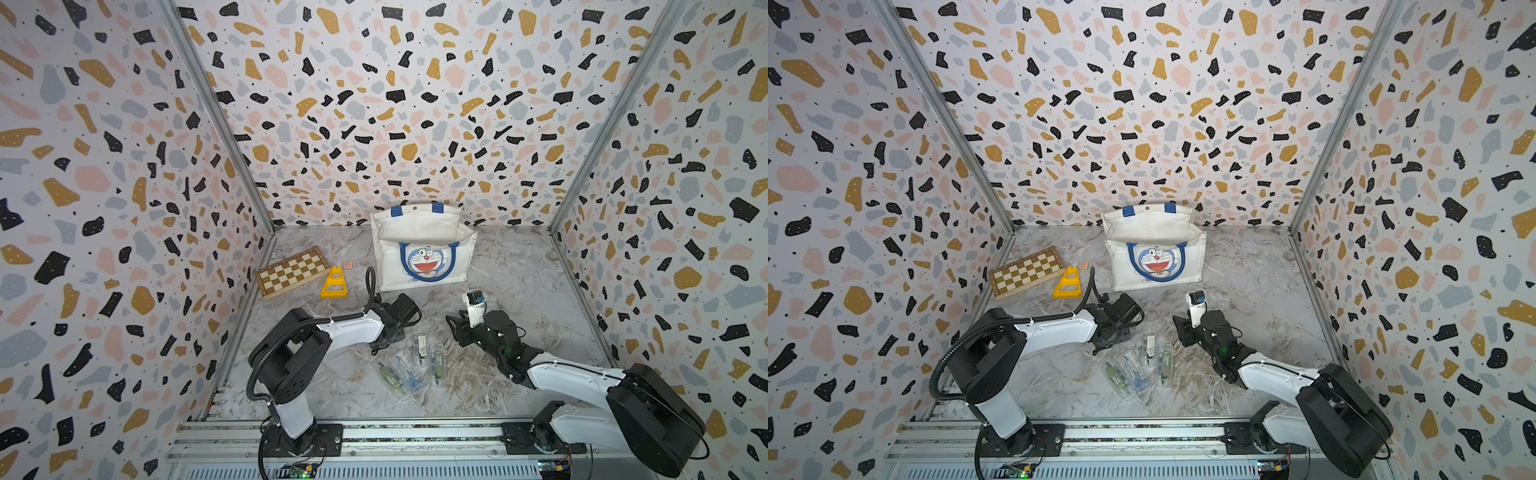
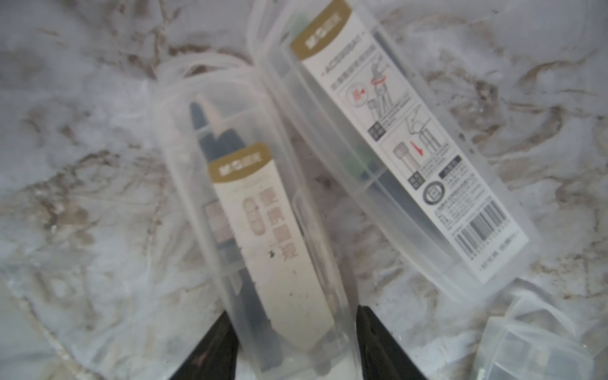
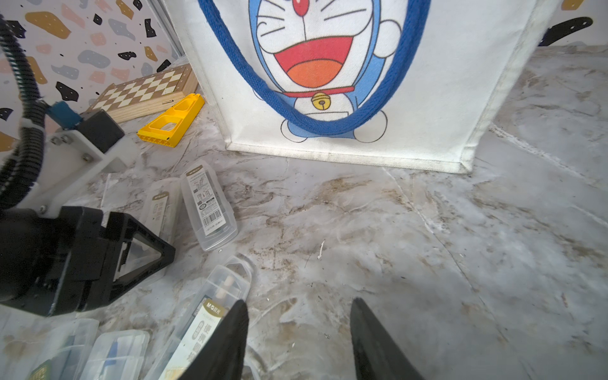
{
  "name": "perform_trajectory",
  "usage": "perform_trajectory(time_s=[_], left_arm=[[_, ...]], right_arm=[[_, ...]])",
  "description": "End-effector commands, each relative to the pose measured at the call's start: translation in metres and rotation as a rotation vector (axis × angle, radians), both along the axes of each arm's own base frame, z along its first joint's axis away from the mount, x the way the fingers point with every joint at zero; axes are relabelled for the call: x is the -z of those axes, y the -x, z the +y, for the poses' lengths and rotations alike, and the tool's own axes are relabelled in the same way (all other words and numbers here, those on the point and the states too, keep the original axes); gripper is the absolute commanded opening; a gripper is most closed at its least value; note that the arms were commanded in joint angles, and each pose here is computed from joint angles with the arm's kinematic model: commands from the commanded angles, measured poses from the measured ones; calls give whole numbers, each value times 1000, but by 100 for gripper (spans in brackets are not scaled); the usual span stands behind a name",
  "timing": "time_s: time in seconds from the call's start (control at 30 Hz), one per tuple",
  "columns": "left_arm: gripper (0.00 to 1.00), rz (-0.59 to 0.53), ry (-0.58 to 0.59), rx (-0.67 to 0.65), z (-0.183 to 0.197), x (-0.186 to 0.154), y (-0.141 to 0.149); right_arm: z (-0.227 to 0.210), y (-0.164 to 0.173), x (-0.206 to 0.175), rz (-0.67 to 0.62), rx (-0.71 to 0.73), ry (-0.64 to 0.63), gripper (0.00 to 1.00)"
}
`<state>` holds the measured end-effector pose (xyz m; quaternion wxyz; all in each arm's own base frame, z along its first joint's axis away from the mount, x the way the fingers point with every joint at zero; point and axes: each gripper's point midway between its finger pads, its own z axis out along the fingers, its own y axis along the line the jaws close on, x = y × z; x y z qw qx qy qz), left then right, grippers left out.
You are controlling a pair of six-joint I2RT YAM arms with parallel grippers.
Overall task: Put the compass set into the canvas bag
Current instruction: Pick up the compass set at the center of the board.
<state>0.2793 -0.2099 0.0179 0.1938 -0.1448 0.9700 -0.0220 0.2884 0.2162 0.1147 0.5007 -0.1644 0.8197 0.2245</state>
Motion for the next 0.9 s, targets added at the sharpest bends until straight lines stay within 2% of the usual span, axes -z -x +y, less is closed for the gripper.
perform_trajectory(time_s=[0.0,0.27,0.4,0.53,0.67,0.87], left_arm=[[48,-23,22,2,1,1,3],[38,-109,65,58,3,-13,5],[32,-184,105,124,1,-32,5],[29,-292,146,258,-6,-55,6],[26,-405,198,447,-18,-73,12],[23,-523,290,714,-42,-94,33]], right_arm=[[5,-7,-13,-26,4,-21,52],[9,-4,-10,3,-11,-42,55],[9,-5,-13,46,-15,-70,56],[14,0,-21,121,-58,-115,56],[21,6,-40,187,-114,-151,57],[43,21,-75,297,-252,-207,67]])
